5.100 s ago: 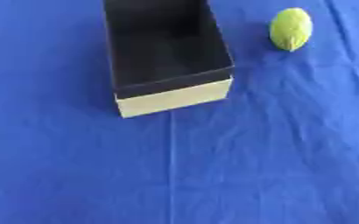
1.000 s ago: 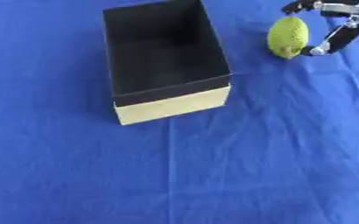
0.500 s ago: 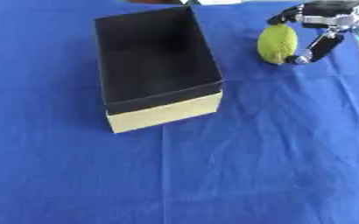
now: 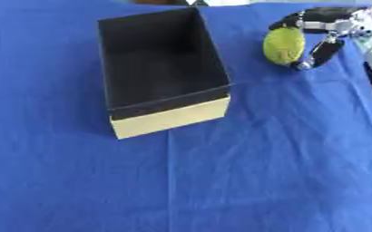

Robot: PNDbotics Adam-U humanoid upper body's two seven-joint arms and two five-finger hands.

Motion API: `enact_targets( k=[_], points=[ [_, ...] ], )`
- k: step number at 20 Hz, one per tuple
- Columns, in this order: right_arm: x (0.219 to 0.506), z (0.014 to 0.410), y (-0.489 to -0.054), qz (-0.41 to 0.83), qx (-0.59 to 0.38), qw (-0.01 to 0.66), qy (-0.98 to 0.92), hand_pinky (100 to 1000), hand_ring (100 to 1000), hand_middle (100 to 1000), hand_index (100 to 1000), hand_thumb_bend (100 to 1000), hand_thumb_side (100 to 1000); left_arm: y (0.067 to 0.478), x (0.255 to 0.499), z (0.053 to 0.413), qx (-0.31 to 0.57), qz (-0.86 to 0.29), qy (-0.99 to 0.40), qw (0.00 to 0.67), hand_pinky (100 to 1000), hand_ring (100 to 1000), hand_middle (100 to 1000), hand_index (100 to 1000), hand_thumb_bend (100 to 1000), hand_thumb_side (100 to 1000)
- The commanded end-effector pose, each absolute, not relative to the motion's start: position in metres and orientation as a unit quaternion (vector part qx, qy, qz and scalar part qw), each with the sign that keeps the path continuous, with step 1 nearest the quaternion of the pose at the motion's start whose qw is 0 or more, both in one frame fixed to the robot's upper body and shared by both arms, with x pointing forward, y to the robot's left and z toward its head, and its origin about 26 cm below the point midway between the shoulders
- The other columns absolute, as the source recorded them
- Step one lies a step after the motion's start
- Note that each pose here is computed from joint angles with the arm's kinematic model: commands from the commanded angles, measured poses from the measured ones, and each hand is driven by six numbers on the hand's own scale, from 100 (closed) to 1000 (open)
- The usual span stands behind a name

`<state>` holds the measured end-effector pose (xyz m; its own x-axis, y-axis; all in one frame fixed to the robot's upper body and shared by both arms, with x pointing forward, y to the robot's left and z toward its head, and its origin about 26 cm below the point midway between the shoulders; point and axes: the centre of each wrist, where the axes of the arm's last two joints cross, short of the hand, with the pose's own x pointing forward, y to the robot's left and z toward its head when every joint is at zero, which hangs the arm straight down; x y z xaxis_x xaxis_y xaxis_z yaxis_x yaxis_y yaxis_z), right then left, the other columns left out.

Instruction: Pick up objects on the table and place them in the box.

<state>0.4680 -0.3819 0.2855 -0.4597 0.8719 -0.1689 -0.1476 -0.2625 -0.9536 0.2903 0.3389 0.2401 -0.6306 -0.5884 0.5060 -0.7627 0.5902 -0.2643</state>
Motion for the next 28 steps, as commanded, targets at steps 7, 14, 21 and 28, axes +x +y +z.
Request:
enact_targets(
  k=[7,14,21,28],
  points=[
    [0.466,0.293,-0.38,0.697,-0.37,0.331,-0.518,772,757,618,774,100,100,0.339,0.287,0.248,0.386,0.233,-0.875,0.175,450,759,692,677,883,809],
    [0.462,0.306,-0.375,0.702,-0.356,0.319,-0.528,770,750,609,764,100,100,0.34,0.287,0.248,0.387,0.232,-0.875,0.175,450,760,692,678,883,809],
    [0.457,0.319,-0.37,0.687,-0.359,0.307,-0.552,751,685,517,665,100,100,0.34,0.287,0.247,0.388,0.232,-0.875,0.175,450,760,692,678,880,807],
    [0.443,0.348,-0.342,0.643,-0.378,0.222,-0.628,737,616,470,613,100,100,0.34,0.287,0.247,0.388,0.232,-0.874,0.175,451,760,693,678,877,804]
  ],
)
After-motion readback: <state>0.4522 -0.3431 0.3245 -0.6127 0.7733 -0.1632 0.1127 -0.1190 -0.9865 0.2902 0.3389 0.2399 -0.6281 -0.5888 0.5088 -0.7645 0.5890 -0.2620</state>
